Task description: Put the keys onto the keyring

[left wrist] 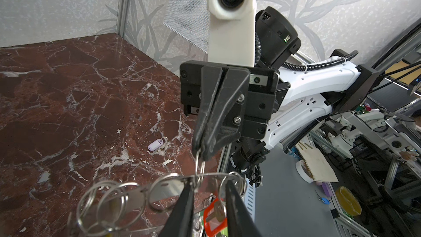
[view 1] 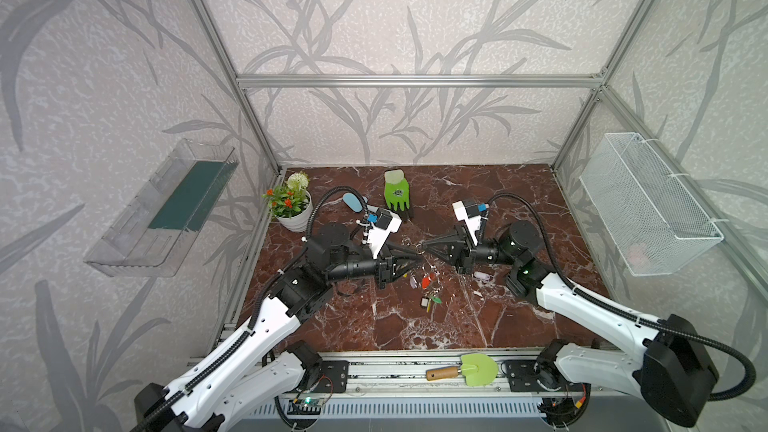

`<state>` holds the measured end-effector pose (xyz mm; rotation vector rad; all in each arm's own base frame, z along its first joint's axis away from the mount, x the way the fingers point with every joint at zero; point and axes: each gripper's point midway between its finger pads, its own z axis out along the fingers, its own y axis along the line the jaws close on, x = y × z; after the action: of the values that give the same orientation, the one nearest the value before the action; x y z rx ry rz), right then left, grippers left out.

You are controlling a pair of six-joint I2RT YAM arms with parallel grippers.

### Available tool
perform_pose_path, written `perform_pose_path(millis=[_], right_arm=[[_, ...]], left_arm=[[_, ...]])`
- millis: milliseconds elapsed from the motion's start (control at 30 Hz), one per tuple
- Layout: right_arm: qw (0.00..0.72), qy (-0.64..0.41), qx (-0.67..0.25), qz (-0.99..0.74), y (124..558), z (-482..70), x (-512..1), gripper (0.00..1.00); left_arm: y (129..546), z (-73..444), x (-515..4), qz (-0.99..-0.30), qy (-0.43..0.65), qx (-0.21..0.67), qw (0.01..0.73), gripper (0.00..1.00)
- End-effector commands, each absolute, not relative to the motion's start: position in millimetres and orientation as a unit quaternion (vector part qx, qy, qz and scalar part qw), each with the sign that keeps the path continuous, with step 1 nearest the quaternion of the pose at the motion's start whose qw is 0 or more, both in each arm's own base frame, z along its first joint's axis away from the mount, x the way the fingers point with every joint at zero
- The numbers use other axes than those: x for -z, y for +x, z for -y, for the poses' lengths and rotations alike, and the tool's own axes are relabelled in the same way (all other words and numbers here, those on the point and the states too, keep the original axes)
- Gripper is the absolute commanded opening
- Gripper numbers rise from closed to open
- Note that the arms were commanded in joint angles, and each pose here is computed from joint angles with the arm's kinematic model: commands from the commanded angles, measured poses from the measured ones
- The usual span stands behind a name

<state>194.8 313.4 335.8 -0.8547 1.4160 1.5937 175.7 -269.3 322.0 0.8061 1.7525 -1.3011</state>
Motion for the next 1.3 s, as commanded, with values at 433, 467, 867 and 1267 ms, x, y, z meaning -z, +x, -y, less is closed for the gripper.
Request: perform_pose_path(millis=[433, 467, 867, 1267], right_arm=[[0.422, -0.350, -0.639, -0.540, 190, -311, -343, 0.00], [0.422, -0.352, -0.639, -0.539, 189, -311, -343, 0.00], [0.418, -0.353, -0.639, -0.540, 190, -312, -341, 0.00], [0.440, -0.328, -0.609, -0.573, 195, -298, -350, 0.33]], left_arm=[[184, 275, -338, -0.675, 0.309, 0.526, 0.414, 0.14], [185, 276, -337, -0.676, 0.309, 0.527, 0.412, 0.13], [197, 278, -325, -0.697, 0.290, 0.514, 0.407, 0.00], [198, 262, -315, -0.712, 0.287, 0.469, 0.437, 0.00]])
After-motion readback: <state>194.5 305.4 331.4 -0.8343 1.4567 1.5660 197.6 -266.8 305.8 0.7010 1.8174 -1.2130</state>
